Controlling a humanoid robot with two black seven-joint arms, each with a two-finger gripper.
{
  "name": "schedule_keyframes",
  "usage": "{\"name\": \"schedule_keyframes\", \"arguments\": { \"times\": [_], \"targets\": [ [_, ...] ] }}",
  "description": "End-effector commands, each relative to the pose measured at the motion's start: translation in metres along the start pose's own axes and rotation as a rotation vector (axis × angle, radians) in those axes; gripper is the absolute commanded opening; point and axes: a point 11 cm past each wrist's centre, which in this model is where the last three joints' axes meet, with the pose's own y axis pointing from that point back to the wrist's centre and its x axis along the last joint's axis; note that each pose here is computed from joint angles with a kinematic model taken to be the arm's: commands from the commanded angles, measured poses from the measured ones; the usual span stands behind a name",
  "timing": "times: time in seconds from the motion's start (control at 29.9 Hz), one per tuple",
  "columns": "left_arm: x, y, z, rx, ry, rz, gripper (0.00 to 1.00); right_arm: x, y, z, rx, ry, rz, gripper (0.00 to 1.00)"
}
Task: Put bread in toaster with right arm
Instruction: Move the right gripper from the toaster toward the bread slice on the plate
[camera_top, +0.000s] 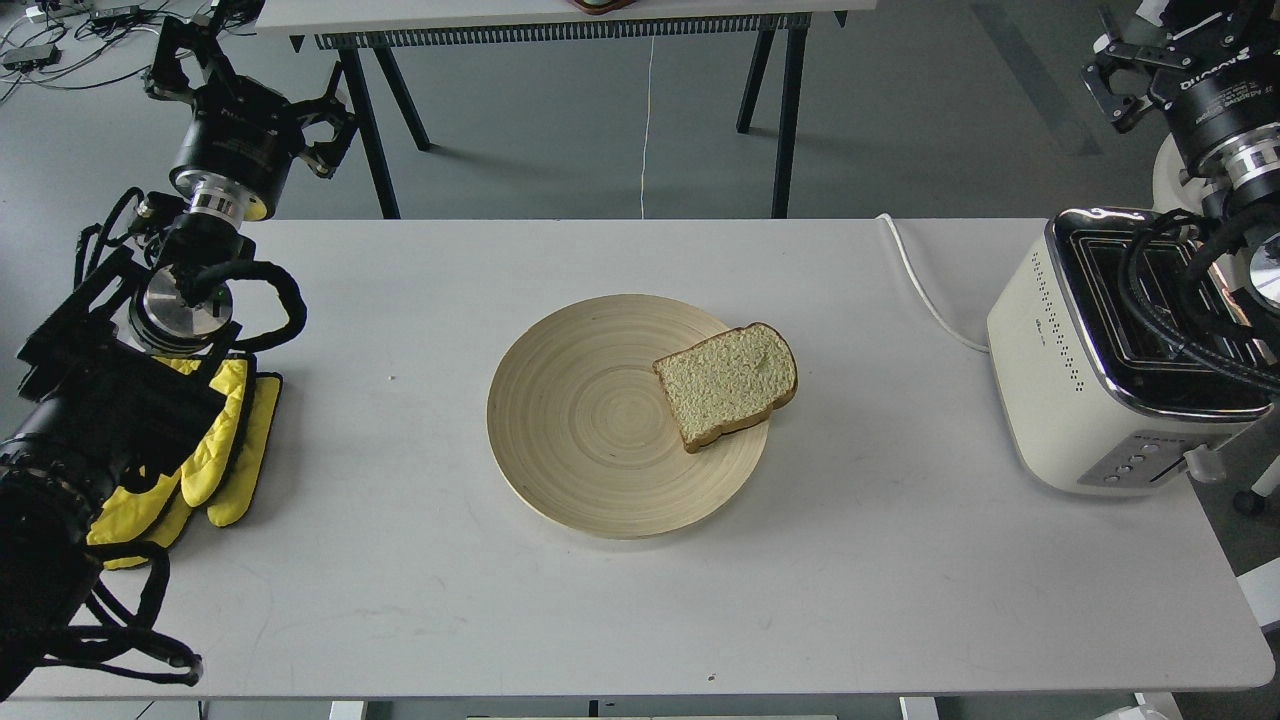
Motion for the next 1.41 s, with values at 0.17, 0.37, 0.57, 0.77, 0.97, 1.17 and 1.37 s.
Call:
{"name": "schedule_keyframes", "arguments": {
  "times": [0.17, 0.37, 0.57, 0.77, 0.97, 1.17, 1.37],
  "targets": [
    [0.000, 0.000, 0.001, -0.002, -0.001, 0.000, 1.00, -0.001, -0.002, 0.004, 0.001, -0.010, 0.002, 1.00],
    [0.001, 0.000, -0.001, 0.006, 0.002, 0.006, 1.00, -0.013, -0.008, 0.003, -0.012, 0.008, -0.035, 1.00],
    [0.003, 0.001, -0.002, 0.000, 0.002, 0.009, 1.00, -0.059, -0.012, 0.007, -0.108, 0.141, -0.203, 0.99],
    [0.002, 0.001, -0.004, 0.002, 0.007, 0.008, 1.00, -0.113, 0.003, 0.051, -0.286, 0.325, -0.373, 0.99],
    [0.002, 0.001, -0.004, 0.002, 0.007, 0.008, 1.00, -0.129, 0.015, 0.104, -0.441, 0.680, -0.470, 0.99],
    [0.002, 0.001, -0.004, 0.003, 0.006, 0.007, 1.00, -0.105, 0.031, 0.141, -0.555, 1.022, -0.489, 0.98],
    [0.002, 0.002, -0.005, 0.004, 0.005, 0.008, 1.00, -0.078, 0.053, 0.197, -0.687, 1.234, -0.549, 0.98]
  ]
}}
